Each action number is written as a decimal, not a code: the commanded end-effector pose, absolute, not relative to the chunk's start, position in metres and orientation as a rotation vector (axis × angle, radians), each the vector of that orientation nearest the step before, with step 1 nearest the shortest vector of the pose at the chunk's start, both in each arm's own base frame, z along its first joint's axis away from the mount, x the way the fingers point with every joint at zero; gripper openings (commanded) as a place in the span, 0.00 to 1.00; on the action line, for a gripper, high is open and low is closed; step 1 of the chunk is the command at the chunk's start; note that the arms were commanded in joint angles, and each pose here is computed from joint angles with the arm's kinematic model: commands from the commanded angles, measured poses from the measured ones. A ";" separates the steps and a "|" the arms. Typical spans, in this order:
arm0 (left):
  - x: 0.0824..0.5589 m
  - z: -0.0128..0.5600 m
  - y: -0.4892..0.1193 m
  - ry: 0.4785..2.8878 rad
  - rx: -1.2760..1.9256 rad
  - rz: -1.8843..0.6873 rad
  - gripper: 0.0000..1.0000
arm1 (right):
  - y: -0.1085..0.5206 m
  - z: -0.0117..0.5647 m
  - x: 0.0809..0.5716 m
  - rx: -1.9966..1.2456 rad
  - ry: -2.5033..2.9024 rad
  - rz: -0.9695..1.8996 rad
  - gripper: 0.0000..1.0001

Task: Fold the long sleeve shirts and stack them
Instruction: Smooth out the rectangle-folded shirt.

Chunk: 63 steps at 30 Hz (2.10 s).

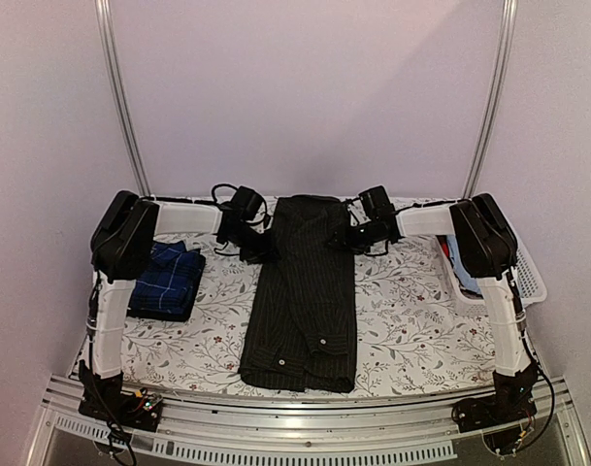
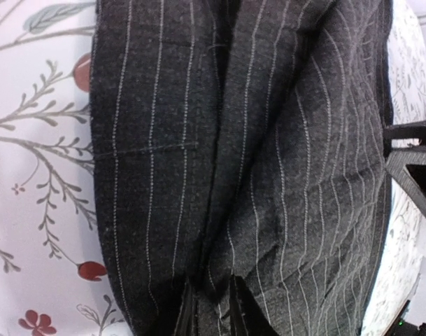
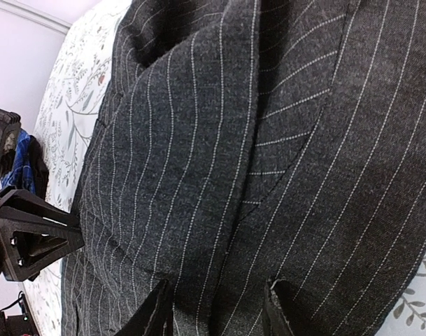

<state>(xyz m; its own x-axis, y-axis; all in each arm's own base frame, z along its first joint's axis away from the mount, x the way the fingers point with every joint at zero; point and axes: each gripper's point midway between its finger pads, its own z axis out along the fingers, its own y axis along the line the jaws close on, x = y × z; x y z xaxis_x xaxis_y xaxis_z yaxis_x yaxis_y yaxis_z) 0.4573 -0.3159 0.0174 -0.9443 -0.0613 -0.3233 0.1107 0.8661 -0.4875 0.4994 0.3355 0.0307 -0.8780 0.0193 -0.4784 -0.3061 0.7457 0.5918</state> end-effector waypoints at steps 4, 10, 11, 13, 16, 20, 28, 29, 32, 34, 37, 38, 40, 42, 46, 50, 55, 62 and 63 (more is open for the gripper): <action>0.479 0.089 -0.306 2.544 0.077 -0.700 0.23 | 0.342 0.101 0.524 -0.272 2.329 0.947 0.31; 0.500 0.114 -0.326 2.425 0.156 -0.785 0.23 | 0.366 0.114 0.538 -0.327 2.239 1.078 0.11; 0.504 0.115 -0.332 2.411 0.172 -0.806 0.23 | 0.369 0.115 0.543 -0.331 2.223 1.101 0.09; 0.515 0.112 -0.342 2.391 0.197 -0.829 0.22 | 0.377 0.117 0.551 -0.345 2.186 1.168 0.04; 0.537 0.105 -0.355 2.360 0.234 -0.845 0.21 | 0.388 0.108 0.560 -0.330 2.166 1.252 0.01; 0.570 0.102 -0.366 2.294 0.224 -0.897 0.21 | 0.394 0.092 0.572 -0.300 2.133 1.326 0.00; 0.621 0.058 -0.351 2.221 0.068 -1.171 0.22 | 0.373 0.067 0.616 -0.107 2.085 1.387 0.02; 0.625 0.055 -0.349 2.206 0.047 -1.213 0.22 | 0.371 0.066 0.620 -0.090 2.081 1.393 0.02; 0.637 0.040 -0.340 2.195 -0.024 -1.271 0.23 | 0.365 0.059 0.626 -0.042 2.070 1.413 0.06; 0.641 0.037 -0.339 2.173 -0.039 -1.305 0.23 | 0.362 0.057 0.629 -0.024 2.067 1.420 0.08; 0.644 0.025 -0.331 2.196 -0.105 -1.289 0.23 | 0.355 0.055 0.633 0.007 2.069 1.426 0.10; 0.644 0.022 -0.328 2.204 -0.126 -1.286 0.24 | 0.350 0.055 0.635 0.020 2.068 1.426 0.11; 0.645 0.017 -0.323 2.218 -0.161 -1.288 0.24 | 0.340 0.054 0.641 0.064 2.067 1.432 0.12; 0.644 0.013 -0.320 2.232 -0.187 -1.292 0.24 | 0.326 0.051 0.649 0.120 2.063 1.432 0.12; 0.641 0.017 -0.323 2.233 -0.177 -1.310 0.24 | 0.303 0.046 0.663 0.259 2.050 1.450 0.12; 0.639 0.026 -0.325 2.227 -0.159 -1.324 0.24 | 0.294 0.036 0.670 0.386 2.052 1.483 0.09; 0.638 0.048 -0.326 2.203 -0.120 -1.327 0.24 | 0.288 0.038 0.674 0.441 2.072 1.442 0.07; 0.635 0.089 -0.325 2.182 -0.065 -1.303 0.25 | 0.276 0.048 0.678 0.411 2.111 1.288 0.07; 0.635 0.097 -0.325 2.178 -0.054 -1.298 0.26 | 0.274 0.048 0.678 0.400 2.111 1.287 0.08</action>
<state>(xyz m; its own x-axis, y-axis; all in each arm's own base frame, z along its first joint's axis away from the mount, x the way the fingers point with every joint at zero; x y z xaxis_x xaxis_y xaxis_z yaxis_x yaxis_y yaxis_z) 0.6363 -0.3243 0.0310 -0.8485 -0.3471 -0.3994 0.1743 0.5293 -0.8303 0.6754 0.2836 0.0412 -0.7707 0.5539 -0.3150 -0.0761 0.4108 0.9085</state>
